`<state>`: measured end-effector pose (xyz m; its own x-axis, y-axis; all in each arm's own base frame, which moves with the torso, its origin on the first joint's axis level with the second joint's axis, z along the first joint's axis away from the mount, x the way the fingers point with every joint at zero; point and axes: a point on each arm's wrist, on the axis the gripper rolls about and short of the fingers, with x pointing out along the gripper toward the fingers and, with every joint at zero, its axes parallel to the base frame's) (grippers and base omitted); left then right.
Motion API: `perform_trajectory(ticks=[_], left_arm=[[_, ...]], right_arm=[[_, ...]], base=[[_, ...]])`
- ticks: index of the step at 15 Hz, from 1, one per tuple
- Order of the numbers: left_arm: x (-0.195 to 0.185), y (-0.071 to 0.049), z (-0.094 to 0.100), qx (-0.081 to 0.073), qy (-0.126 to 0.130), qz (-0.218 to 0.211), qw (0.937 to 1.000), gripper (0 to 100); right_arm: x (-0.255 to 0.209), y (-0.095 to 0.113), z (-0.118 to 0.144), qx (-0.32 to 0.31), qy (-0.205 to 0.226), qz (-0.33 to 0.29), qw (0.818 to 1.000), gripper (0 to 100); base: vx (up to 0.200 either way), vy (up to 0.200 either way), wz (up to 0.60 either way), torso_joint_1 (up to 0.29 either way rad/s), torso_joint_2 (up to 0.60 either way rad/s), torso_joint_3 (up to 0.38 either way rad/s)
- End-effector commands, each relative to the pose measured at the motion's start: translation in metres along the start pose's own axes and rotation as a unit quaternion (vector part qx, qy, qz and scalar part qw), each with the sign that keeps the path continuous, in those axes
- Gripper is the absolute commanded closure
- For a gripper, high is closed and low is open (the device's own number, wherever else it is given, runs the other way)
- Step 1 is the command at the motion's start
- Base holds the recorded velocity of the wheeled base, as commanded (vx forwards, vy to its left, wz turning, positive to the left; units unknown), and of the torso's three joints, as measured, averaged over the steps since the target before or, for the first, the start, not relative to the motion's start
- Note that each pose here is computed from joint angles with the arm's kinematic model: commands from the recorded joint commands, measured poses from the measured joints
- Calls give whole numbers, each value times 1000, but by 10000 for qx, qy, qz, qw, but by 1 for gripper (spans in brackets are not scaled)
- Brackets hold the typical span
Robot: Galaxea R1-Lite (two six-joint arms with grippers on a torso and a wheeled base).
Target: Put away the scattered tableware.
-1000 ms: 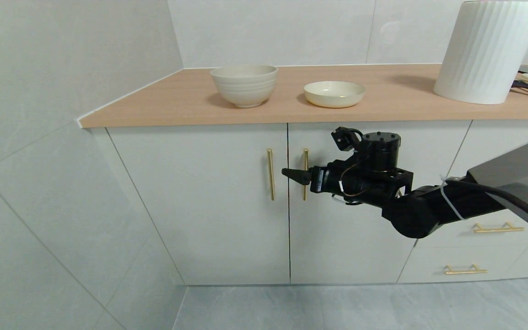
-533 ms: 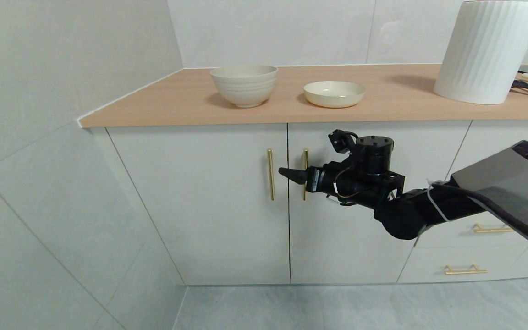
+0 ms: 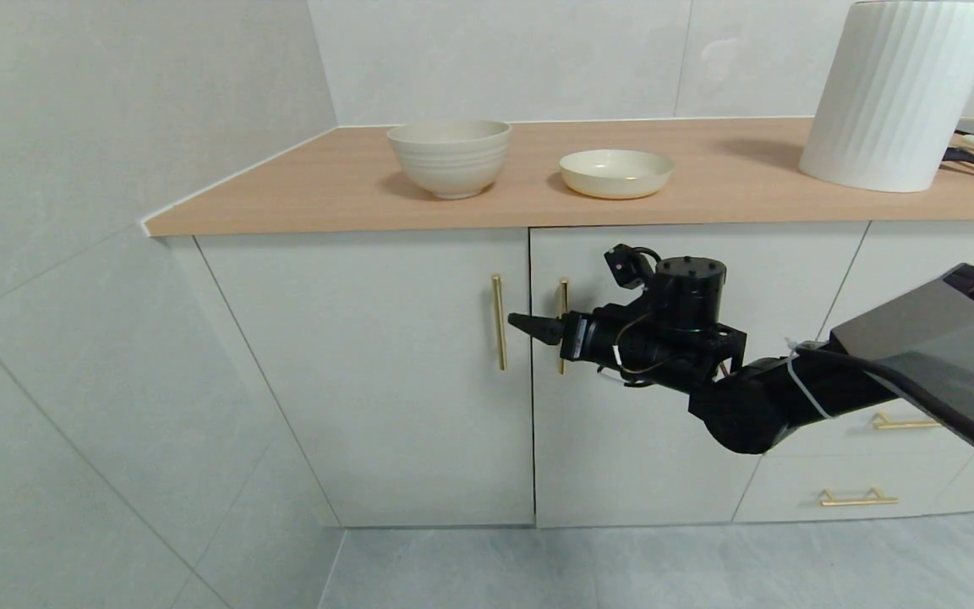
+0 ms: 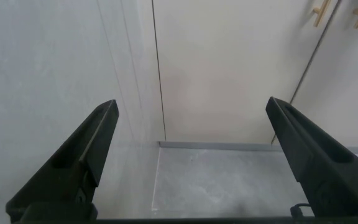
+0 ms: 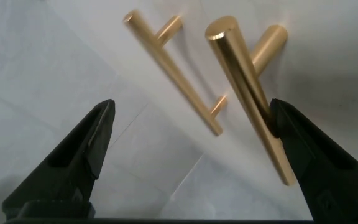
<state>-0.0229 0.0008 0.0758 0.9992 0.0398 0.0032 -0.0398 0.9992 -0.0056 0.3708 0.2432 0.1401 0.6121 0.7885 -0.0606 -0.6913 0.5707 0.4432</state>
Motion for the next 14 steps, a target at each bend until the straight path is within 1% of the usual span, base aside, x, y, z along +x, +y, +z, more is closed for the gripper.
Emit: perform_trajectory(ticks=[1,3,8,9,10,11,14], left_arm=[[0,0,0,-3,1,0,10000,0],[0,0,0,-3,1,8,10000,0],[0,0,0,-3,1,0,10000,0],[0,0,0,-3,1,0,10000,0],[0,0,0,-3,1,0,10000,0],[0,0,0,-3,1,0,10000,0],[0,0,0,-3,1,0,10000,0]], right_arm=[[-12,10,4,28,130,259,9996,0],[-29,19,5,209,393,642,9969,0],[-78,38,-1,321,826,973,9913,0],[-84,40,-2,324,868,1062,9900,0],[-98,46,-4,266,898,1411,9856,0],[-106,49,-5,237,905,1576,9831,0],[-124,54,-15,289,1082,1690,9792,0]], base=[[0,0,0,0,0,0],[0,0,0,0,0,0],[0,0,0,0,0,0],[0,0,0,0,0,0],[0,0,0,0,0,0],[0,0,0,0,0,0],[0,0,0,0,0,0]])
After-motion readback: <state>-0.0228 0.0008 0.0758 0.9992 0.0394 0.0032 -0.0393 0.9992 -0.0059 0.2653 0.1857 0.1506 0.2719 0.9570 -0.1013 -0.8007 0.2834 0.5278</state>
